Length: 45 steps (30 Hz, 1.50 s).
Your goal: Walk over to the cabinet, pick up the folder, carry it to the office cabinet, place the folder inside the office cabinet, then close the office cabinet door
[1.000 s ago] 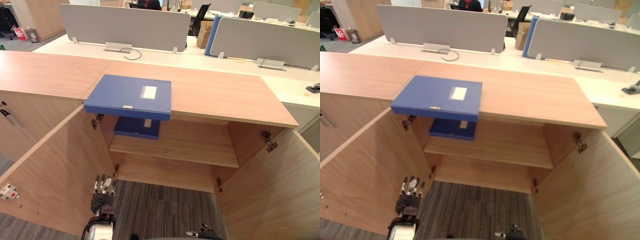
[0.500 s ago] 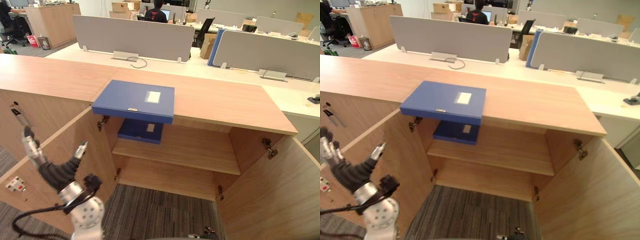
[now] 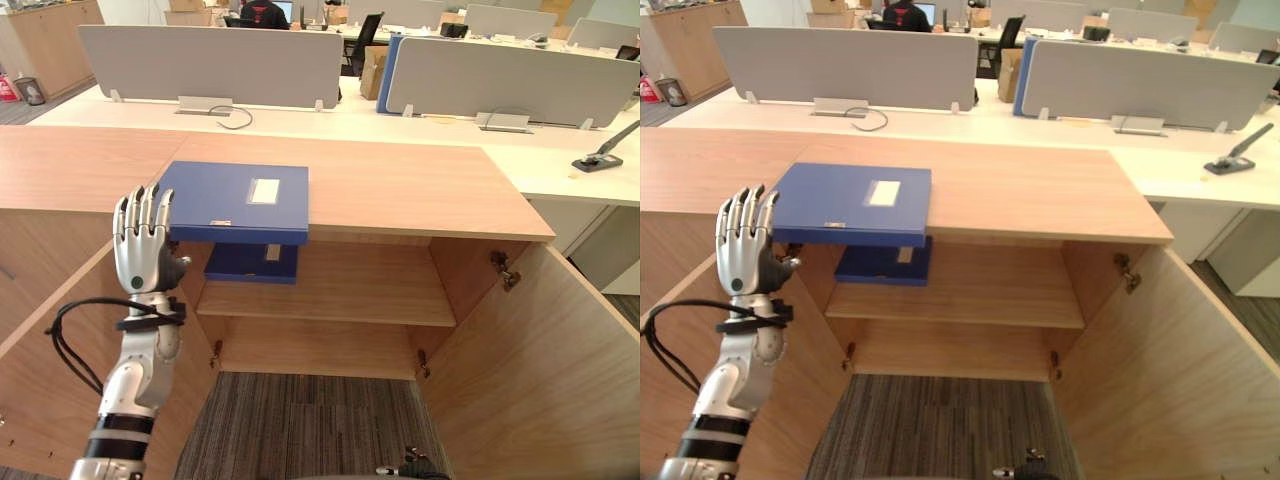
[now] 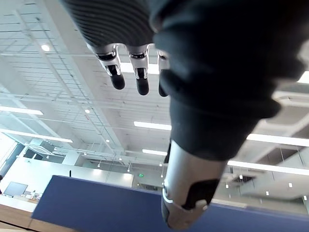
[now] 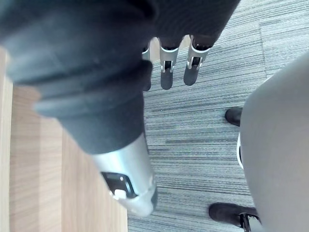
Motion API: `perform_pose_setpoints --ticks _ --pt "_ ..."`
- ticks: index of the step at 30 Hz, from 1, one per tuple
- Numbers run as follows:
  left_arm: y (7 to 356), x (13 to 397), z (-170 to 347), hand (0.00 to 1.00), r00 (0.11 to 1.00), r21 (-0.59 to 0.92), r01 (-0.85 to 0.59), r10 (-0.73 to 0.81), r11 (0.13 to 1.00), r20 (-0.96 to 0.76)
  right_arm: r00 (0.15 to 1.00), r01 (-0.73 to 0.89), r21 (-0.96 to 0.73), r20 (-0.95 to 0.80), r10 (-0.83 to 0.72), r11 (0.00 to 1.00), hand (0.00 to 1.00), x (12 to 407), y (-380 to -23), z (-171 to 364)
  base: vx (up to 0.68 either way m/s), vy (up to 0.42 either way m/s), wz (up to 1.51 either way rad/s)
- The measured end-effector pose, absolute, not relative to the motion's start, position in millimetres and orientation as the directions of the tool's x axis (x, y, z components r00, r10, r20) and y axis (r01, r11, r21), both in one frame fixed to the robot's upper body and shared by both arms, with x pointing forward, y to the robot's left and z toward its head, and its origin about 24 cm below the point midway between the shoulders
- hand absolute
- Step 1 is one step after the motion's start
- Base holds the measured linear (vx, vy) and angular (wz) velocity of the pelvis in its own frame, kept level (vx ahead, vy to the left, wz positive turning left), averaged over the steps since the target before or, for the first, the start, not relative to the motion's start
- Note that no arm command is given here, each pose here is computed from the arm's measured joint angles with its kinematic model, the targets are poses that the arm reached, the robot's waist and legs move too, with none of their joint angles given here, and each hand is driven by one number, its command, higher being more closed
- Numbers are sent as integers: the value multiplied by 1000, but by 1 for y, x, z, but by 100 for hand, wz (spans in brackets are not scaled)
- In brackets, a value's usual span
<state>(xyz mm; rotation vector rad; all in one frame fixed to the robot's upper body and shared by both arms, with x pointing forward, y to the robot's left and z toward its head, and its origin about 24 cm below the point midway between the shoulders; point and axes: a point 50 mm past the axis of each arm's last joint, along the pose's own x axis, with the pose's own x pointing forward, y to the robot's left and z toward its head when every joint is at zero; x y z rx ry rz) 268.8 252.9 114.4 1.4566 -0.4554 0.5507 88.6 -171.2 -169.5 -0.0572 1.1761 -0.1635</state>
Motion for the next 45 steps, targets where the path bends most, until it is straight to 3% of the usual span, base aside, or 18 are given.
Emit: perform_pose_setpoints --ticks 7,25,26,45 --pt "274 287 114 0 875 867 -477 16 -141 484 388 75 -120 -911 -140 990 0 91 -170 -169 -20 25 -9" --pt "276 308 109 0 929 909 -366 -15 -198 371 400 76 -112 -907 -133 991 0 95 -170 -168 -10 8 -3" --pt "276 308 109 100 928 909 -368 -14 -194 372 401 75 -112 -906 -133 991 0 95 -170 -168 -18 13 -4" --pt "292 327 118 100 928 915 -344 74 -211 365 435 19 -120 -893 -117 993 0 101 -172 -165 -13 11 -6"
